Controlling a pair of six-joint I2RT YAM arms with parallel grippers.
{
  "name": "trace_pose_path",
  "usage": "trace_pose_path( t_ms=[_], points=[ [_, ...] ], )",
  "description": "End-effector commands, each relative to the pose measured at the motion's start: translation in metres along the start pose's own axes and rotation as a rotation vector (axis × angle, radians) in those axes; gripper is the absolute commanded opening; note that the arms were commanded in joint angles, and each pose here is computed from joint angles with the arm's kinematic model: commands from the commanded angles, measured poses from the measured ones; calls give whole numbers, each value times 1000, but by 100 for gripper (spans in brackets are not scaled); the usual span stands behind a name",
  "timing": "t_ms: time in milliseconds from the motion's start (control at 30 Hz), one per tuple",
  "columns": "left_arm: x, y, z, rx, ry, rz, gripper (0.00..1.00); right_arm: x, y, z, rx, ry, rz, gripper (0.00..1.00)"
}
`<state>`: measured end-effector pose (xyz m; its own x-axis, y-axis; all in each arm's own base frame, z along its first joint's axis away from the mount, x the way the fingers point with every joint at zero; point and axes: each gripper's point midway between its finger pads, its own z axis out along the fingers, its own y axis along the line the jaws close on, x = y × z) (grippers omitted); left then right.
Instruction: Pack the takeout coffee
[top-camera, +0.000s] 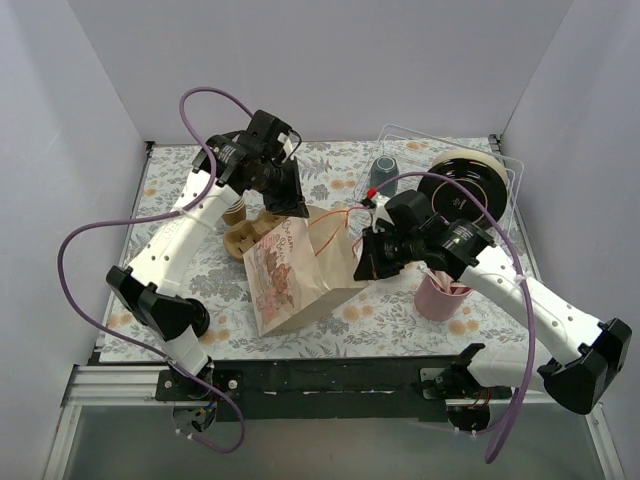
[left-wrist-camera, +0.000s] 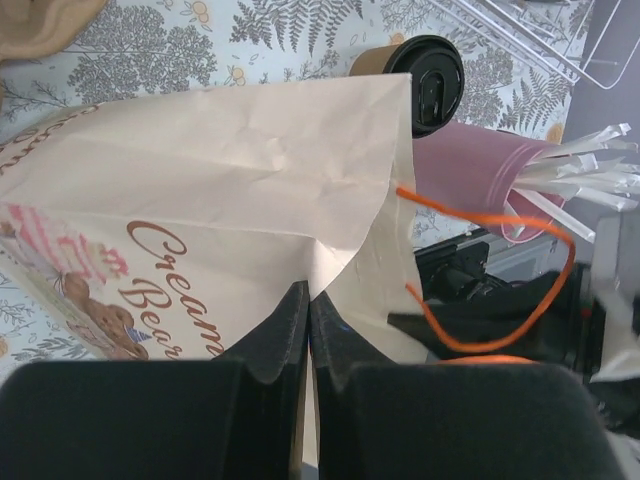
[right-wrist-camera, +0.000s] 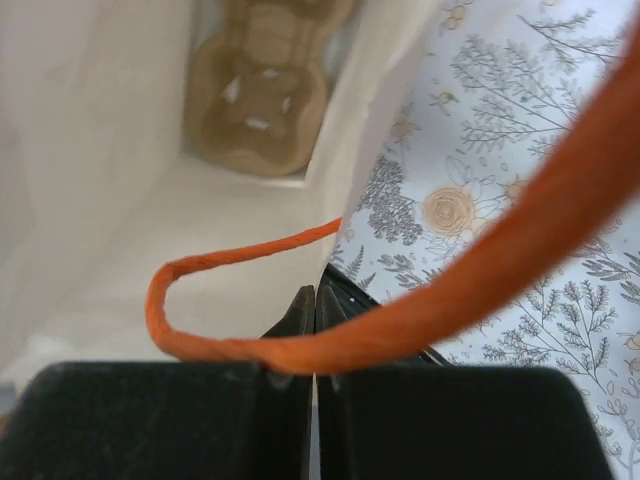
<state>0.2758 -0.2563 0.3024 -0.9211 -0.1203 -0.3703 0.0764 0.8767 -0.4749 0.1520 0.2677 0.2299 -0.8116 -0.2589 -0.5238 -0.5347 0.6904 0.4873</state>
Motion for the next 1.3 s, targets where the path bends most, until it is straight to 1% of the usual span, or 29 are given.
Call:
trace_pose_path(
  t_ms=[0,33,67,133,200,233,300,333,400,467,533,567,600,633,667,700,733,767,800,833,867,900,933,1000,1033,1100,1133,1200,1267],
  points=[
    [-4,-13,-16,79,26,-23,0,-23,-15,-15,-59,-112,137,1],
    [-12,-15,-17,83,3,-26,0,-31,-12,-26,-72,-149,135,1],
    [-13,-14,-17,79,-3,-18,0,-30,-30,-23,13,-176,152,1],
    [-20,-24,-25,145,4,-34,0,-20,-28,-15,-74,-154,226,1],
    [-27,-28,-25,149,-12,-38,0,-36,-34,-32,7,-203,199,1],
    [-28,-30,-27,175,-14,-39,0,-33,-24,-29,-62,-183,199,1],
    [-31,-38,-38,214,-47,-23,0,-58,-23,-53,-7,-243,144,1],
    [-13,-20,-14,160,27,-49,0,-53,-30,-47,65,-242,132,1],
    [-15,-31,-29,276,-4,-67,0,-48,-30,-44,-5,-192,184,1],
    [4,-18,-14,246,43,-96,0,-54,-30,-44,54,-228,136,1],
    [2,-24,-21,302,28,-99,0,-69,-30,-55,83,-236,108,1],
    [-22,-40,-46,335,-73,-66,0,-82,-27,-65,109,-249,76,1],
    [-27,-39,-42,304,-71,-68,0,-95,-20,-81,152,-236,58,1],
    [-30,-37,-45,296,-93,-36,0,-92,-32,-78,222,-222,53,1],
    [-9,-22,-19,265,-4,-60,0,-77,-38,-64,226,-170,33,1],
    [-16,-25,-26,312,-34,-74,0,-65,-43,-49,202,-147,41,1],
    [-26,-36,-35,356,-59,-94,0,-79,-39,-63,201,-181,51,1],
    [-50,-44,-54,352,-179,-52,0,-92,-34,-77,224,-224,28,1],
    [-33,-32,-36,278,-112,-55,0,-106,-27,-86,229,-299,-1,1],
    [-20,-25,-27,288,-44,-77,0,-82,-38,-63,211,-209,13,1],
    [-18,-23,-24,319,8,-113,0,-81,-41,-65,199,-184,40,1],
    [-34,-29,-39,325,-61,-90,0,-88,-42,-66,215,-156,37,1],
    [-30,-24,-39,283,-87,-71,0,-88,-44,-70,278,-169,14,1],
    [-17,-18,-27,339,-5,-112,0,-79,-44,-57,221,-155,32,1],
    [-21,-18,-29,326,-25,-105,0,-80,-45,-63,245,-148,25,1],
    [-13,-12,-30,300,-49,-26,0,-72,-47,-54,260,-165,-9,1],
    [7,0,-13,296,15,-17,0,-59,-46,-46,221,-121,-4,1],
    [12,-6,-30,381,-56,52,0,-51,-45,-44,193,-121,-50,1],
    [31,3,-22,403,-39,25,0,-51,-53,-45,218,-164,-97,1]
  ],
)
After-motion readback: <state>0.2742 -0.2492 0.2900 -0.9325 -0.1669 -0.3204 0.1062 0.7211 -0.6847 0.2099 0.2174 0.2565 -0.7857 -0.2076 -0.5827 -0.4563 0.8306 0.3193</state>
